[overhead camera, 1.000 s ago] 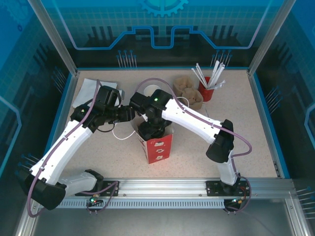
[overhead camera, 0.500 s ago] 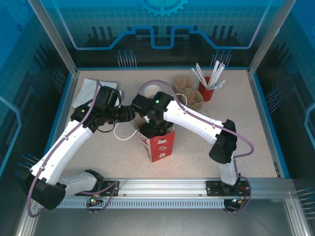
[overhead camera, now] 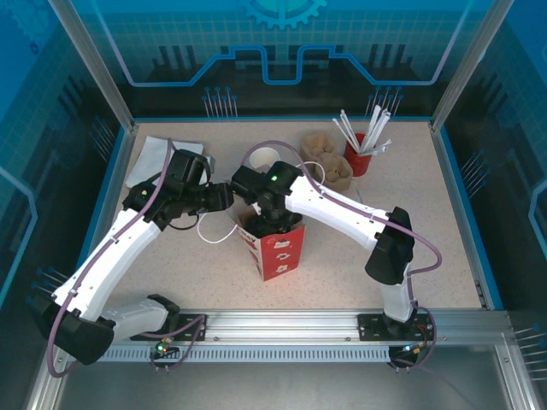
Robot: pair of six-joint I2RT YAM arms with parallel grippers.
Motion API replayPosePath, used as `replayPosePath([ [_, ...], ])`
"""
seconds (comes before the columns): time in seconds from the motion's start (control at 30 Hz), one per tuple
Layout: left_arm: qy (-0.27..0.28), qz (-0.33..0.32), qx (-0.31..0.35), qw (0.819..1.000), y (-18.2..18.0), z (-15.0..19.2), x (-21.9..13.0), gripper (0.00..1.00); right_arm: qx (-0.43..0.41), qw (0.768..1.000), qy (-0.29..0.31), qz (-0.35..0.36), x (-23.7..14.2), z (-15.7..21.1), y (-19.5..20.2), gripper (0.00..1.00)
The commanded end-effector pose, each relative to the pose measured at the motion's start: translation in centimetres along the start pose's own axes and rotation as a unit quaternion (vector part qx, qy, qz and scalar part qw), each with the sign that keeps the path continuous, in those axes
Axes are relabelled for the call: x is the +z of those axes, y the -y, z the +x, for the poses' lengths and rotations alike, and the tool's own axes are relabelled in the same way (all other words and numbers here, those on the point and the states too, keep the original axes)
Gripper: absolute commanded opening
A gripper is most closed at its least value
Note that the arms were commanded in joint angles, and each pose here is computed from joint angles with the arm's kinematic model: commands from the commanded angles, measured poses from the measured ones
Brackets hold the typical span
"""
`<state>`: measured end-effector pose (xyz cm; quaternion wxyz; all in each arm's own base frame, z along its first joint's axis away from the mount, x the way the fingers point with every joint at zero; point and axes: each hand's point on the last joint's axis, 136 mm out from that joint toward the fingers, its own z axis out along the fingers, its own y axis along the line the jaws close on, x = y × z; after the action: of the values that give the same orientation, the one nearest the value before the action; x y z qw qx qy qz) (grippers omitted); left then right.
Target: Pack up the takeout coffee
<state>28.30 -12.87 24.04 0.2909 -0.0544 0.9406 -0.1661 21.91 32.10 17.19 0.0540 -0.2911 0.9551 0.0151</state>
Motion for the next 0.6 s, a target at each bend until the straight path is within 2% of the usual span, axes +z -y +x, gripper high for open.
replayPosePath([
  [0.0,-0.002,-0.015,-0.01,1.0,-0.8,0.3,-0.1,0.43,0.022,1.0,0.008,-0.004,-1.2,0.5,0.8,0.82],
  [0.1,-0.004,-0.005,-0.018,1.0,-0.5,0.4,-0.3,0.36,0.027,1.0,0.009,-0.003,-1.2,0.5,1.2,0.82],
  [0.3,-0.012,0.031,-0.046,0.998,0.6,1.1,-0.8,0.37,0.026,1.0,0.011,-0.002,-1.2,-0.1,2.0,0.82],
  [0.43,-0.008,0.043,-0.05,0.998,0.9,1.1,-1.3,0.47,0.022,1.0,0.015,-0.002,-1.5,-0.6,2.7,0.82],
  [0.57,0.016,0.021,-0.034,0.999,0.3,0.2,-2.4,0.57,0.017,1.0,0.015,-0.007,-1.6,-0.6,2.6,0.82],
])
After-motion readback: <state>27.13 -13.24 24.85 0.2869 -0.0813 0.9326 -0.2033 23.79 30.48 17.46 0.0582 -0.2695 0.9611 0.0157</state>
